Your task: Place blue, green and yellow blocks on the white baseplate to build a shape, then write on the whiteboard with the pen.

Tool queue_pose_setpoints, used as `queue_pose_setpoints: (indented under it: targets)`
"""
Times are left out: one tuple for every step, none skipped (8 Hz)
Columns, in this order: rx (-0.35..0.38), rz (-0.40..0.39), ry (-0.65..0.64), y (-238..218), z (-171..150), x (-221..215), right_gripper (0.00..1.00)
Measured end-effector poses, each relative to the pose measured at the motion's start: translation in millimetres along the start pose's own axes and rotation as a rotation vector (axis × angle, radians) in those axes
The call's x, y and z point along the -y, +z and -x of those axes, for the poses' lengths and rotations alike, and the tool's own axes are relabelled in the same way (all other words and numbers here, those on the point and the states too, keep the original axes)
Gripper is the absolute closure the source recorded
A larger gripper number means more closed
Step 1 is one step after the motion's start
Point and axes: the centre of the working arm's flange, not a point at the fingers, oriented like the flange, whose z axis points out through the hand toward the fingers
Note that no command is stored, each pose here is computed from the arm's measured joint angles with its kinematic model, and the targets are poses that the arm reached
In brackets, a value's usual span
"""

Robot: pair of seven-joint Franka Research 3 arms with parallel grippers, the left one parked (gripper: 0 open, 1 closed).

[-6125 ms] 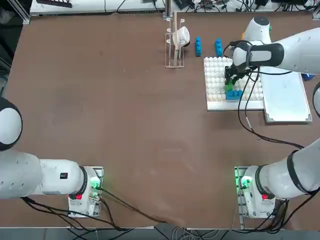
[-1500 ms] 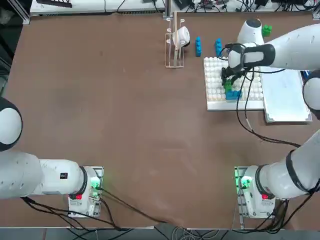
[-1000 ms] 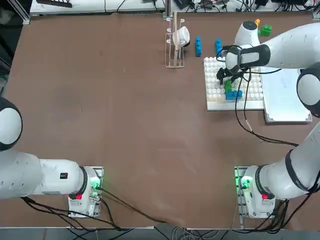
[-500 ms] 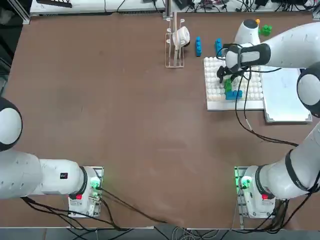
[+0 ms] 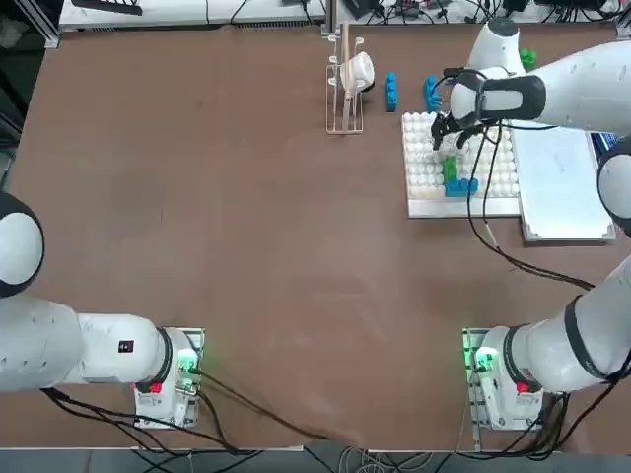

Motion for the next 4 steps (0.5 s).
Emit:
queue_pose_setpoints:
  targets:
    - [-0.012, -0.003, 0.000, -15.1, -6.9, 1.2, 0.00]
    - [0.000, -0.002, 0.002, -30.3, -18.4, 2.0, 0.00]
    - [0.015, -0.002, 0.006, -44.5, -34.0, 2.7, 0.00]
    - [0.016, -0.003, 0.012, -55.7, -53.0, 1.9, 0.00]
